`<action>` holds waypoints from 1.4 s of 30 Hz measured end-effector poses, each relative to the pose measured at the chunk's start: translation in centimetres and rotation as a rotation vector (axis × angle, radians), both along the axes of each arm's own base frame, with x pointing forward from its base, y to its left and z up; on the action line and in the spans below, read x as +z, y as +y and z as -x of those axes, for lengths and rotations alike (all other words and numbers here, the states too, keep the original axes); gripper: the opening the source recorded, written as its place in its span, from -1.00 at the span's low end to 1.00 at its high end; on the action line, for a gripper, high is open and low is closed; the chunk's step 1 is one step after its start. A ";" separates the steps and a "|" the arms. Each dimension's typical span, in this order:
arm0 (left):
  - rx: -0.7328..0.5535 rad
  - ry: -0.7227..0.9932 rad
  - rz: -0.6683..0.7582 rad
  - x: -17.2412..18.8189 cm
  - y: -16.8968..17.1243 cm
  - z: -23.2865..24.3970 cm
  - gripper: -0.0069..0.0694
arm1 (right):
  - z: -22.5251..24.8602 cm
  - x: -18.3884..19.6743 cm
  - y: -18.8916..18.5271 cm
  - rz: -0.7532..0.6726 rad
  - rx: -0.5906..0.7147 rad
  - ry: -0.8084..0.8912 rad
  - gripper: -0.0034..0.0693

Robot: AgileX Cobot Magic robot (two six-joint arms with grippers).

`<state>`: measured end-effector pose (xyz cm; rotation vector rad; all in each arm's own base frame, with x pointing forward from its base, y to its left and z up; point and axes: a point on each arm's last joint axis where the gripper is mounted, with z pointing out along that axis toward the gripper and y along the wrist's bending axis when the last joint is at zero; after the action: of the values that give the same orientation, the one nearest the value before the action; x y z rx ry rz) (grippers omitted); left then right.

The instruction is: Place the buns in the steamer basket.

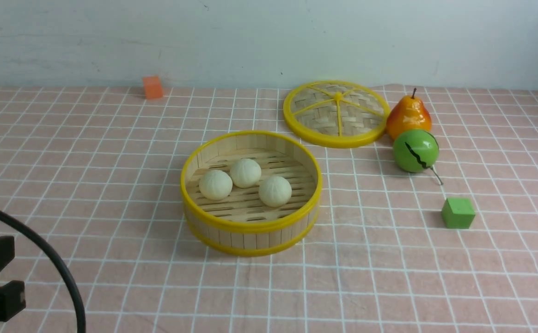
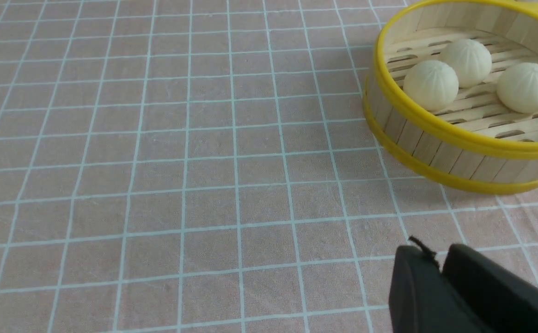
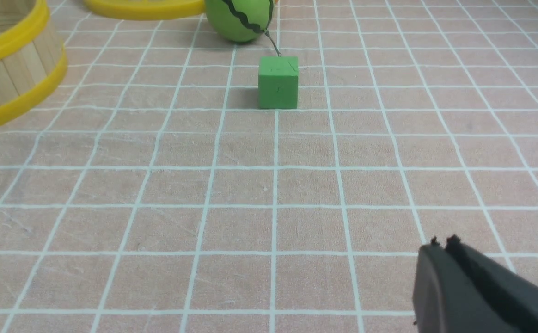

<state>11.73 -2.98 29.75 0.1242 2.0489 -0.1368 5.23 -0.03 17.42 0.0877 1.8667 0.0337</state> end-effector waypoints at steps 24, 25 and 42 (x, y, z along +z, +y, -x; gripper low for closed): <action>0.047 -0.244 0.118 -11.0 2.2 6.5 -0.85 | 0.0 0.0 0.0 -0.001 0.000 0.001 -0.84; 0.057 -0.164 0.124 -12.4 2.2 6.5 -0.85 | 0.0 0.0 0.0 -0.002 0.000 0.001 -0.84; 0.065 -0.112 0.130 -13.1 2.2 6.6 -0.85 | 0.0 0.0 0.0 0.004 0.002 0.001 -0.77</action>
<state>5.09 -0.75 16.70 -0.0154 1.9238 -0.2176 5.23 -0.03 17.41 0.0833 1.8680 0.0318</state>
